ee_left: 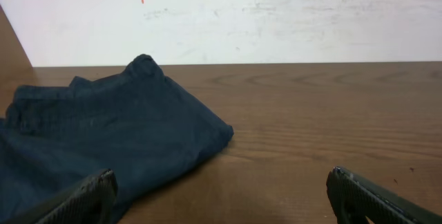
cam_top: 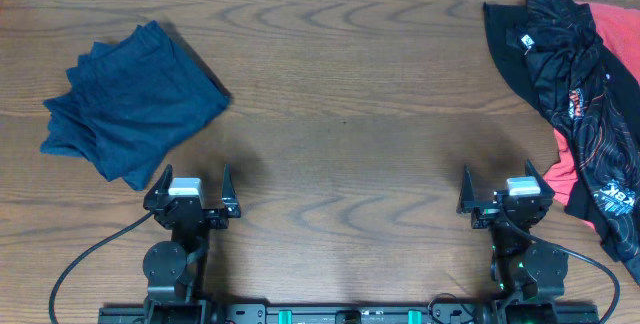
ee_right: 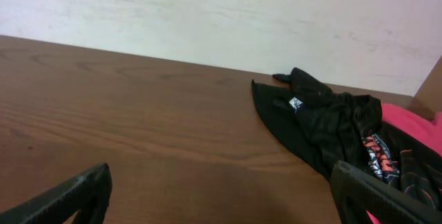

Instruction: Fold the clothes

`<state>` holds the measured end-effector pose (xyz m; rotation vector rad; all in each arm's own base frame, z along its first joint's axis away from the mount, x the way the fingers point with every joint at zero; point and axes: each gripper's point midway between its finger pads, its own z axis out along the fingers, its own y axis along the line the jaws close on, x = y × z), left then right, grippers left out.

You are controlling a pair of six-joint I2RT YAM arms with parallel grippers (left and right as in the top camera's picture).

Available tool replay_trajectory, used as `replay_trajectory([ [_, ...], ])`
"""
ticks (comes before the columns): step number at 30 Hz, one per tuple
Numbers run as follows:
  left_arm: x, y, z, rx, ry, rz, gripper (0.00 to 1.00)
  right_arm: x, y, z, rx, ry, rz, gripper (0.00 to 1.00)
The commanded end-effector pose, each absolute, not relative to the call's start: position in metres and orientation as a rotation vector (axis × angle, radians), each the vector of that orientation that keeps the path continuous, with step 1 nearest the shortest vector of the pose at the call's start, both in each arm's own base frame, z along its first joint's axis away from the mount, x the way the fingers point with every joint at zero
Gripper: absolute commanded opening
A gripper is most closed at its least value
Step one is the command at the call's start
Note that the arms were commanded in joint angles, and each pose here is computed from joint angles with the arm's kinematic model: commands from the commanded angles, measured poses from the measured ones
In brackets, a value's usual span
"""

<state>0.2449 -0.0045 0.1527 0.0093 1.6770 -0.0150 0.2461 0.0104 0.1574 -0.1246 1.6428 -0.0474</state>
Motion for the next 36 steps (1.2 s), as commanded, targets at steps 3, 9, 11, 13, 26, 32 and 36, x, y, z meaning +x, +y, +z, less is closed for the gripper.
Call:
replay_trajectory([
  [3, 0.244, -0.004, 0.138, 0.021, 1.722, 0.003, 0.98, 0.246, 0.008, 0.157, -0.126, 1.642, -0.061, 0.99],
  [9, 0.244, -0.004, 0.138, 0.021, 1.722, 0.003, 0.98, 0.246, 0.009, 0.157, -0.126, 1.641, -0.060, 0.99],
  [11, 0.244, -0.004, 0.138, 0.021, 1.721, 0.003, 0.98, 0.246, 0.009, 0.157, -0.126, 1.641, -0.061, 0.99],
  [13, 0.244, -0.004, 0.138, 0.021, 1.721, 0.002, 0.98, 0.246, 0.009, 0.157, -0.127, 1.642, -0.059, 0.99],
  [26, 0.243, -0.005, 0.144, -0.032, 1.711, -0.049, 0.98, 0.246, 0.016, 0.164, -0.084, 1.624, 0.046, 0.99],
  [32, 0.241, -0.005, 0.163, -0.083, 1.713, -0.099, 0.98, 0.246, 0.001, 0.169, 0.023, 1.677, 0.006, 0.99],
  [36, 0.240, -0.005, 0.172, -0.087, 1.785, -0.095, 0.98, 0.250, -0.011, 0.177, 0.070, 1.747, -0.056, 0.99],
])
